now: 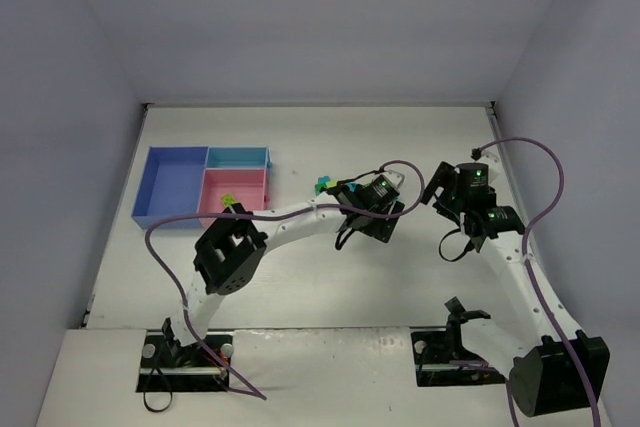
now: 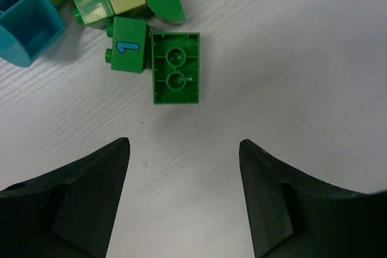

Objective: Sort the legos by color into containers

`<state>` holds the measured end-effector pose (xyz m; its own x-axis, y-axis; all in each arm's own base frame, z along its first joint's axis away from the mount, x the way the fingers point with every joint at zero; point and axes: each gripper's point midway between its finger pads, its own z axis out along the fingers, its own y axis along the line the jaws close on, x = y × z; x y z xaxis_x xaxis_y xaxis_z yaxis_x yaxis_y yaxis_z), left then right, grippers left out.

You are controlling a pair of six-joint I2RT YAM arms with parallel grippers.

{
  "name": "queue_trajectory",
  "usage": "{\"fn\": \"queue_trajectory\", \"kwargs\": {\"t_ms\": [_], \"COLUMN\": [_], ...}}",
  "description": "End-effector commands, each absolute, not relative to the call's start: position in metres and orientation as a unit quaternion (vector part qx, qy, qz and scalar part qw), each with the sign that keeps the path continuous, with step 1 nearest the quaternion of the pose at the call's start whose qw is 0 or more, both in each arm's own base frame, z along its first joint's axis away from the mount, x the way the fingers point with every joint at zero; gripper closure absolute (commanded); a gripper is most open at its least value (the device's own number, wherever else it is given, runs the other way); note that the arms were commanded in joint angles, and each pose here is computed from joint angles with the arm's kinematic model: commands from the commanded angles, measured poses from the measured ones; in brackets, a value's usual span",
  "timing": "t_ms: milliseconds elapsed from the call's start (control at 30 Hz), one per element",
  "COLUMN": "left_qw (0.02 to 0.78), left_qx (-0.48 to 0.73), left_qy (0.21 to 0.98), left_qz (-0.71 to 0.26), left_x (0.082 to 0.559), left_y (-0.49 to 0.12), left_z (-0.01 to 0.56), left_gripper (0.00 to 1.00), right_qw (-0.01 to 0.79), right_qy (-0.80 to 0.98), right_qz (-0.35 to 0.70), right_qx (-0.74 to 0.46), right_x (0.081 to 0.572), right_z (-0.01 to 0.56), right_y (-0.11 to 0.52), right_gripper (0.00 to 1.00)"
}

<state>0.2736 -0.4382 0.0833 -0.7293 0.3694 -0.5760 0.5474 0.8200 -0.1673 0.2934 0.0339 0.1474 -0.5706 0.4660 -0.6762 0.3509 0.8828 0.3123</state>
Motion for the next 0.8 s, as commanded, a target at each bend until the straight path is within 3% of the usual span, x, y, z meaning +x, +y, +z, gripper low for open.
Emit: {"fn": "queue_trajectory", "kwargs": {"t_ms": [0, 233, 367, 467, 600, 633, 700, 767], "left_qw": [0.322, 0.316, 0.321, 0.327, 0.337, 0.338, 0.341, 0.34], "left_qx": [0.207, 0.2, 0.194, 0.188, 0.176, 0.174, 0.172, 0.17], "left_qy": [0.903, 0.913, 0.914, 0.916, 0.917, 0.917, 0.917, 0.918], "left_qz": [-0.196, -0.164, -0.154, -0.134, -0.122, -0.118, -0.117, -0.115], "left_x": [0.3, 0.314, 0.323, 0.332, 0.339, 0.338, 0.335, 0.326], "left_y": [-0.459, -0.465, -0.468, -0.463, -0.452, -0.445, -0.437, -0.421], "left_z": [0.117, 0.084, 0.075, 0.066, 0.07, 0.074, 0.082, 0.093], "left_gripper": [0.34, 0.35, 0.42, 0.53, 0.78, 0.91, 0.99, 1.0], "right_qw": [0.429, 0.436, 0.437, 0.44, 0.443, 0.443, 0.442, 0.441], "right_qy": [0.866, 0.861, 0.862, 0.861, 0.86, 0.86, 0.862, 0.862], "right_qz": [0.063, 0.063, 0.062, 0.062, 0.063, 0.063, 0.061, 0.06], "right_qx": [0.248, 0.254, 0.249, 0.248, 0.244, 0.244, 0.243, 0.243], "right_x": [0.295, 0.292, 0.291, 0.289, 0.286, 0.286, 0.286, 0.286], "right_z": [0.167, 0.173, 0.174, 0.175, 0.177, 0.176, 0.175, 0.174], "right_y": [0.021, 0.018, 0.018, 0.017, 0.017, 0.016, 0.016, 0.016], "right_gripper": [0.22, 0.21, 0.21, 0.21, 0.21, 0.21, 0.2, 0.2]}}
